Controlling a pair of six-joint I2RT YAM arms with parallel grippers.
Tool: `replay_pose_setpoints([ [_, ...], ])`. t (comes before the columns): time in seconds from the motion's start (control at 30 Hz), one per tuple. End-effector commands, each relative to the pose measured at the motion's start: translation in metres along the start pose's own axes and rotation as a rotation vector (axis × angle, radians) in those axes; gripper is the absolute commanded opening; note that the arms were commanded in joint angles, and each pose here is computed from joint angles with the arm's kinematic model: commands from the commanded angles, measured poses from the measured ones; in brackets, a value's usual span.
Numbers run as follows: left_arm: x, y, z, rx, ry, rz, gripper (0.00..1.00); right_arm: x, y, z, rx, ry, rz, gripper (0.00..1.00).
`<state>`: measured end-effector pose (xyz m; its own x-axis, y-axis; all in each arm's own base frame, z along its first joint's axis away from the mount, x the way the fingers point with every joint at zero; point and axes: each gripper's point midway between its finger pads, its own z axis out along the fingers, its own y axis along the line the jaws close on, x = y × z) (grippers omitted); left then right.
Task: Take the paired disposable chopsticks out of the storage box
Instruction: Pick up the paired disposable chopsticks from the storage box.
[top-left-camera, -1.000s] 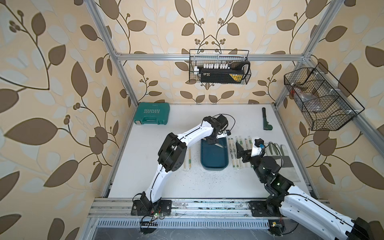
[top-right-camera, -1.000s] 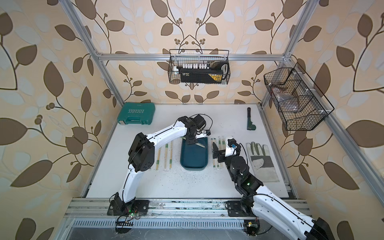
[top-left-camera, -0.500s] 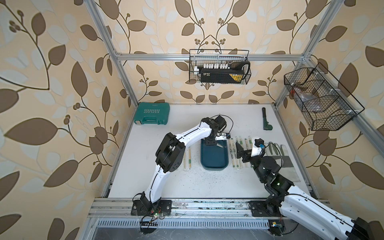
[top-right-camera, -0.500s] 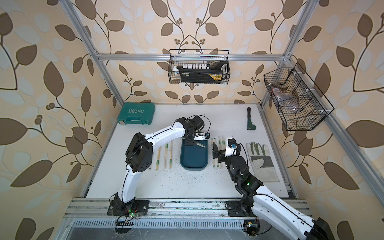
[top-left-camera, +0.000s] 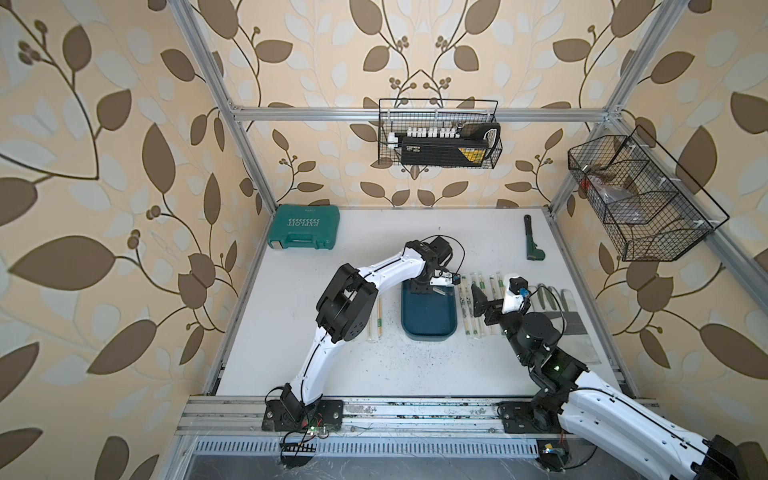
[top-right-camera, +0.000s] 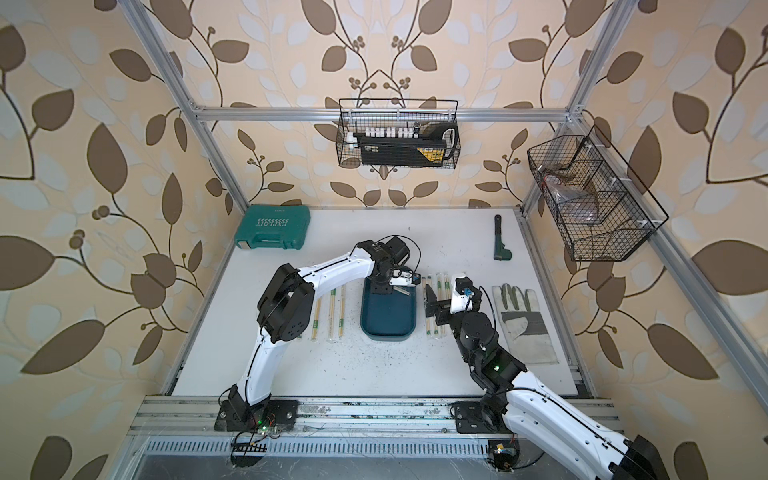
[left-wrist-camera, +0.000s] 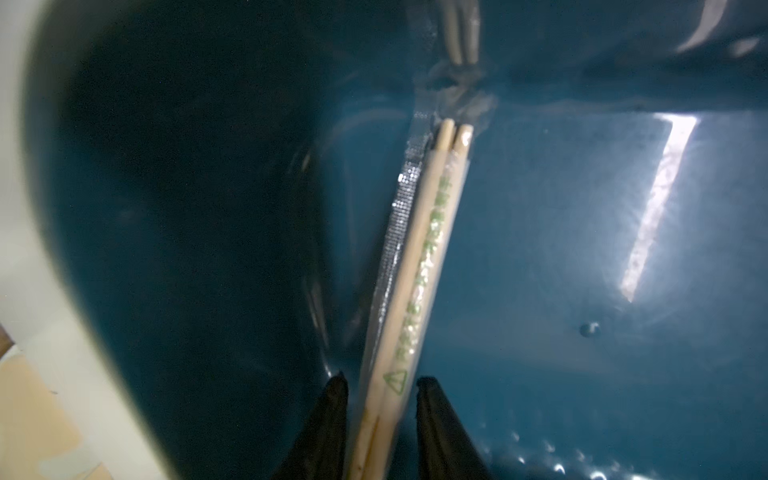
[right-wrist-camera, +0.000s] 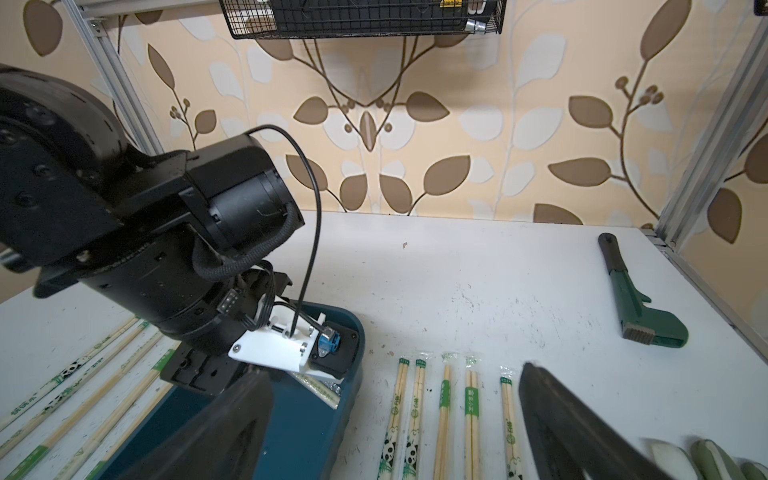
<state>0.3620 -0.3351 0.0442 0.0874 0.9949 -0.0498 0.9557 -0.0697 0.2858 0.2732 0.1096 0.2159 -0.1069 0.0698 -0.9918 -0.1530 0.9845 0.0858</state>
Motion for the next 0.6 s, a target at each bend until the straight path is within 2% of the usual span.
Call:
replay_pose_setpoints([
  [0.0, 0.003, 0.003, -0.002, 0.013, 0.002, 0.014, 0.26, -0.014, 0.001, -0.001, 0.0, -0.03, 0.032, 0.96],
  [0.23, 0.003, 0.008, -0.014, -0.019, 0.011, 0.014, 0.15, -0.014, 0.001, 0.0, 0.001, -0.028, 0.032, 0.96],
  [0.33, 0.001, 0.012, -0.025, -0.048, 0.015, 0.012, 0.01, -0.014, 0.002, 0.001, 0.002, -0.025, 0.03, 0.96],
  [0.57, 0.001, 0.015, -0.057, -0.103, 0.039, -0.049, 0.0, -0.013, 0.001, 0.001, 0.004, -0.022, 0.03, 0.96],
])
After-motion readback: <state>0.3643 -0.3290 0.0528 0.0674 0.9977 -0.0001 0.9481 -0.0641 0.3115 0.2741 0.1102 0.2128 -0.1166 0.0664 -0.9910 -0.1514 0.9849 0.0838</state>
